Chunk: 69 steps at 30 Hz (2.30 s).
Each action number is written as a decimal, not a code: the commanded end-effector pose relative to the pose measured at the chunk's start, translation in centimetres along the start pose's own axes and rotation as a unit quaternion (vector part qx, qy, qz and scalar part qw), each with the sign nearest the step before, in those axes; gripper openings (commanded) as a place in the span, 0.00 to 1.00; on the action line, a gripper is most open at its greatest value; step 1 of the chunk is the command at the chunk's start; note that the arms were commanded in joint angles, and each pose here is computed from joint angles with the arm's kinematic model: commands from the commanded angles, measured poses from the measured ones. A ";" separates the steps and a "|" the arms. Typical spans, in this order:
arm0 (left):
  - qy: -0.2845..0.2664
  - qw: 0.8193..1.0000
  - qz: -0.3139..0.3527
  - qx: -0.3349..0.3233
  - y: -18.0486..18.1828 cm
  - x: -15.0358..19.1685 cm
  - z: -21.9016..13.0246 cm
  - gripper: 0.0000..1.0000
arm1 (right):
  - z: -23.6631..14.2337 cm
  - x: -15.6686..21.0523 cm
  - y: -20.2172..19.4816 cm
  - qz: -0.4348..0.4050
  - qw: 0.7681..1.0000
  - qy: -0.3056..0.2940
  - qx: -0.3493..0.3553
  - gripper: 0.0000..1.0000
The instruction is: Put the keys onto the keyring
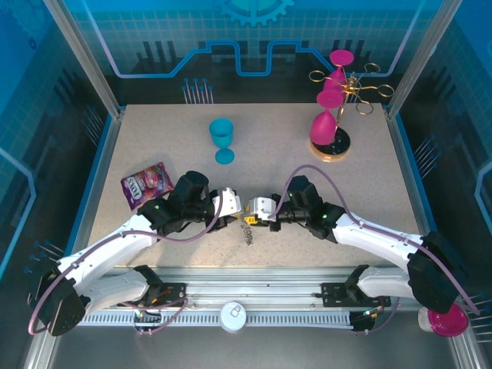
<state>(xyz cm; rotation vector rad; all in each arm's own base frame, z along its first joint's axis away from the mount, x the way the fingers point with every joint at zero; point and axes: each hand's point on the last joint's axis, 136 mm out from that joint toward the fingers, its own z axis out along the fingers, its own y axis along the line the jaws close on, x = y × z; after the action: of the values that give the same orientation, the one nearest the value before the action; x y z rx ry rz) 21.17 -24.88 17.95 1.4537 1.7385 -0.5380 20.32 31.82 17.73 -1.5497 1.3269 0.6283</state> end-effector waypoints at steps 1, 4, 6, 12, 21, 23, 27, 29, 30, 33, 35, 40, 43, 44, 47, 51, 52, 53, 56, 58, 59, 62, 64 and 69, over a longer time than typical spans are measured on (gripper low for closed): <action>0.000 1.000 0.021 0.017 -0.3 -1.0 -0.3 0.00 | 0.4 -0.9 -0.3 -0.010 1.000 -0.004 0.002 0.25; 0.007 0.999 0.023 0.023 -0.3 -1.0 -0.3 0.00 | 0.4 -1.1 -0.1 -0.008 1.000 -0.011 -0.005 0.22; 0.007 0.999 0.025 0.026 -0.4 -1.1 -0.2 0.00 | 0.5 -1.2 0.0 -0.006 1.000 -0.016 -0.008 0.20; 0.011 0.999 0.029 0.033 -0.5 -1.1 -0.1 0.00 | 0.8 -1.7 0.3 0.000 0.999 -0.034 -0.013 0.15; 0.000 0.999 0.027 0.030 -0.8 -1.6 -0.6 0.05 | 0.9 -1.7 1.0 0.009 0.998 -0.046 -0.032 0.00; -0.002 0.999 0.027 0.024 -0.8 -1.2 -0.6 0.17 | 0.6 -2.4 0.8 0.010 0.997 -0.069 -0.029 0.00; -0.020 0.999 0.031 0.016 -1.3 -0.5 -0.5 0.24 | 0.0 -3.2 1.1 0.026 0.993 -0.106 -0.042 0.00; -0.030 0.999 0.029 0.014 -1.5 -0.5 -0.6 0.24 | -0.2 -3.4 1.2 0.031 0.992 -0.116 -0.048 0.00; -0.034 0.999 0.029 0.015 -1.5 -0.5 -0.5 0.24 | -0.2 -3.4 1.3 0.034 0.991 -0.118 -0.050 0.00; -0.041 0.999 0.024 0.020 -1.8 -0.7 -0.6 0.23 | -0.3 -3.5 1.4 0.037 0.990 -0.123 -0.056 0.00; -0.045 0.998 0.024 0.024 -1.9 -0.8 -0.6 0.22 | -0.3 -3.7 1.4 0.039 0.989 -0.128 -0.058 0.00; -0.062 0.997 0.028 0.027 -2.0 -1.4 -0.7 0.16 | -0.2 -3.9 1.6 0.047 0.987 -0.136 -0.067 0.00; -0.074 0.996 0.034 0.026 -2.1 -1.9 -0.9 0.13 | 0.0 -3.7 1.8 0.051 0.987 -0.133 -0.073 0.00; -0.079 0.996 0.038 0.025 -2.1 -2.1 -1.1 0.10 | 0.1 -3.5 1.8 0.052 0.987 -0.129 -0.075 0.00; -0.101 0.993 0.060 0.018 -2.3 -2.7 -1.6 0.00 | 0.4 -2.5 1.9 0.051 0.990 -0.109 -0.071 0.00; -0.118 0.990 0.081 -0.015 -1.8 -3.0 -2.3 0.00 | 0.1 -1.4 1.0 0.034 0.996 -0.071 -0.039 0.09; -0.115 0.990 0.082 -0.020 -1.6 -2.9 -2.4 0.00 | -0.1 -1.2 0.9 0.029 0.997 -0.064 -0.034 0.11; -0.110 0.990 0.081 -0.022 -1.5 -2.8 -2.3 0.00 | -0.3 -1.1 0.8 0.024 0.998 -0.058 -0.032 0.12; -0.090 0.993 0.074 -0.016 -1.6 -2.1 -2.0 0.00 | -0.6 -0.7 0.7 0.018 0.999 -0.036 -0.029 0.14; -0.082 0.994 0.068 -0.011 -1.6 -1.8 -1.7 0.00 | -0.7 -1.0 0.7 0.016 0.999 -0.036 -0.029 0.15; -0.081 0.995 0.066 -0.009 -1.6 -1.7 -1.6 0.00 | -0.7 -1.1 0.7 0.014 0.999 -0.038 -0.029 0.15; -0.076 0.995 0.061 -0.004 -1.6 -1.6 -1.3 0.00 | -0.7 -1.7 0.7 0.013 0.998 -0.047 -0.028 0.17; -0.071 0.996 0.059 -0.003 -1.5 -1.5 -1.1 0.00 | -0.6 -2.1 0.6 0.012 0.998 -0.055 -0.026 0.18; -0.062 0.997 0.053 0.000 -1.5 -1.2 -0.9 0.00 | -0.4 -2.7 0.8 0.011 0.997 -0.064 -0.035 0.17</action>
<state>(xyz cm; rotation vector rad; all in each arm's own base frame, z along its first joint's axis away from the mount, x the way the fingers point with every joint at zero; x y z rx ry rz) 19.22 -24.79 17.40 1.4743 1.6069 -0.5653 18.87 32.06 18.23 -1.5316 1.2906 0.7767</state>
